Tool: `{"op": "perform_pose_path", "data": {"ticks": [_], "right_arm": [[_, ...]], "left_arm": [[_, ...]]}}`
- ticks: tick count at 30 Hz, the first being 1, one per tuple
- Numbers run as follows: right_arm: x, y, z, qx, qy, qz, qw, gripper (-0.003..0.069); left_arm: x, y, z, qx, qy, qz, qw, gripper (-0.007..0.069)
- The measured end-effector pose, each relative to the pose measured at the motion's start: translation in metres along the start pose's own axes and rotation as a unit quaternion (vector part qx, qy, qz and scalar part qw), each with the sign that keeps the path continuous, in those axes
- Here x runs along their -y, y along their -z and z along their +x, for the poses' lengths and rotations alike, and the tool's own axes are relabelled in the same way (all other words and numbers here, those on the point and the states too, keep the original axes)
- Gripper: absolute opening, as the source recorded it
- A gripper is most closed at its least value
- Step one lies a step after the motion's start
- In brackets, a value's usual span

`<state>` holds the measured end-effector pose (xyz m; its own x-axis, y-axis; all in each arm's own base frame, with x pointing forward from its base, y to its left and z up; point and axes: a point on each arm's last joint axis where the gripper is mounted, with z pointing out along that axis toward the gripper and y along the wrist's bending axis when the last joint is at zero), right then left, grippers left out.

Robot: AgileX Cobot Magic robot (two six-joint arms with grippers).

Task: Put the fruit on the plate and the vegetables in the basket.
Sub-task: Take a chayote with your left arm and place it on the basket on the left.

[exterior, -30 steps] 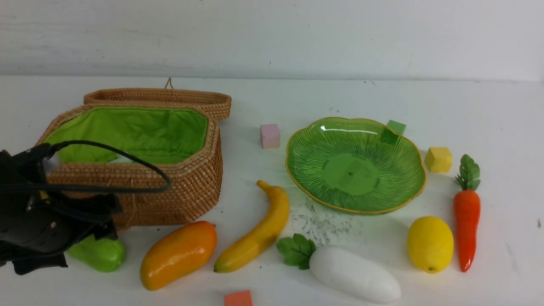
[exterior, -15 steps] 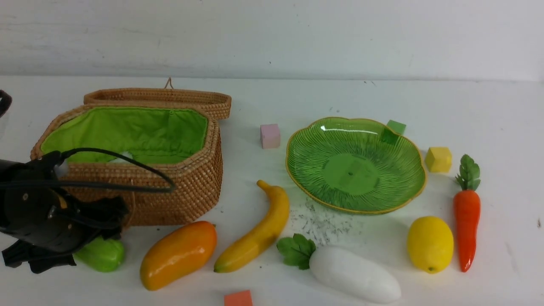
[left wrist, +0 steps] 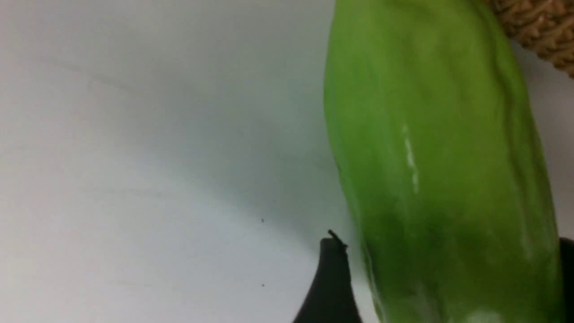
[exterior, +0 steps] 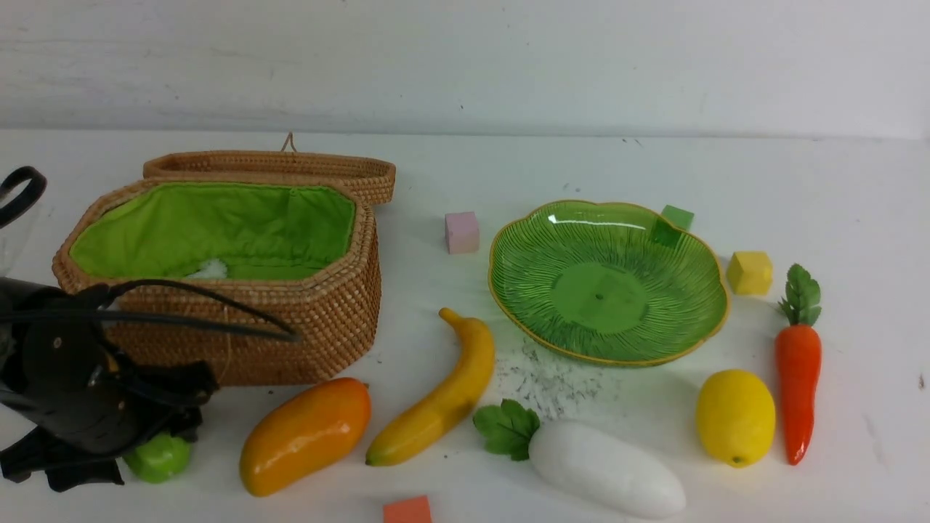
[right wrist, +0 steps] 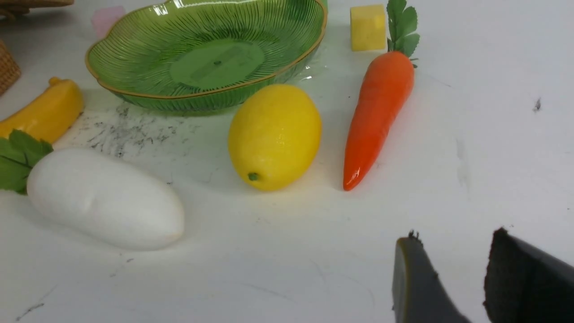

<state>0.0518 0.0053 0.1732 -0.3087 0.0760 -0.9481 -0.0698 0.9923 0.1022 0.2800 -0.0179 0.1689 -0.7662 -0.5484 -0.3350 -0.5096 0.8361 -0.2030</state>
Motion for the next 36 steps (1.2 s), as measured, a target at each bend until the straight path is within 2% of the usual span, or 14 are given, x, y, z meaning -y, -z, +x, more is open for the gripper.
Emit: {"op": "perform_pose_path", "data": {"ticks": [4, 18, 22, 29, 32, 36], "right_arm": [[0.000, 0.000, 0.000, 0.000, 0.000, 0.000, 1.000, 0.0240], [0.000, 0.000, 0.000, 0.000, 0.000, 0.000, 1.000, 0.0240], [0.000, 0.000, 0.000, 0.000, 0.000, 0.000, 1.000, 0.0240], [0.000, 0.000, 0.000, 0.000, 0.000, 0.000, 1.000, 0.0240], [0.000, 0.000, 0.000, 0.000, 0.000, 0.000, 1.000, 0.0240], [0.000, 0.000, 0.000, 0.000, 0.000, 0.000, 1.000, 0.0240]], "left_arm": [[-0.001, 0.000, 0.000, -0.002, -0.006, -0.007, 1.000, 0.0443], [-0.008, 0.013, 0.002, -0.011, -0.018, -0.041, 0.999, 0.0444], [-0.011, 0.039, 0.002, 0.010, -0.020, -0.036, 0.999, 0.0444], [-0.031, 0.101, 0.013, 0.031, -0.042, -0.060, 0.997, 0.0444], [-0.040, 0.137, 0.024, 0.058, -0.113, -0.035, 0.991, 0.0444], [-0.039, 0.167, 0.036, 0.109, -0.255, 0.029, 0.960, 0.0444]]}}
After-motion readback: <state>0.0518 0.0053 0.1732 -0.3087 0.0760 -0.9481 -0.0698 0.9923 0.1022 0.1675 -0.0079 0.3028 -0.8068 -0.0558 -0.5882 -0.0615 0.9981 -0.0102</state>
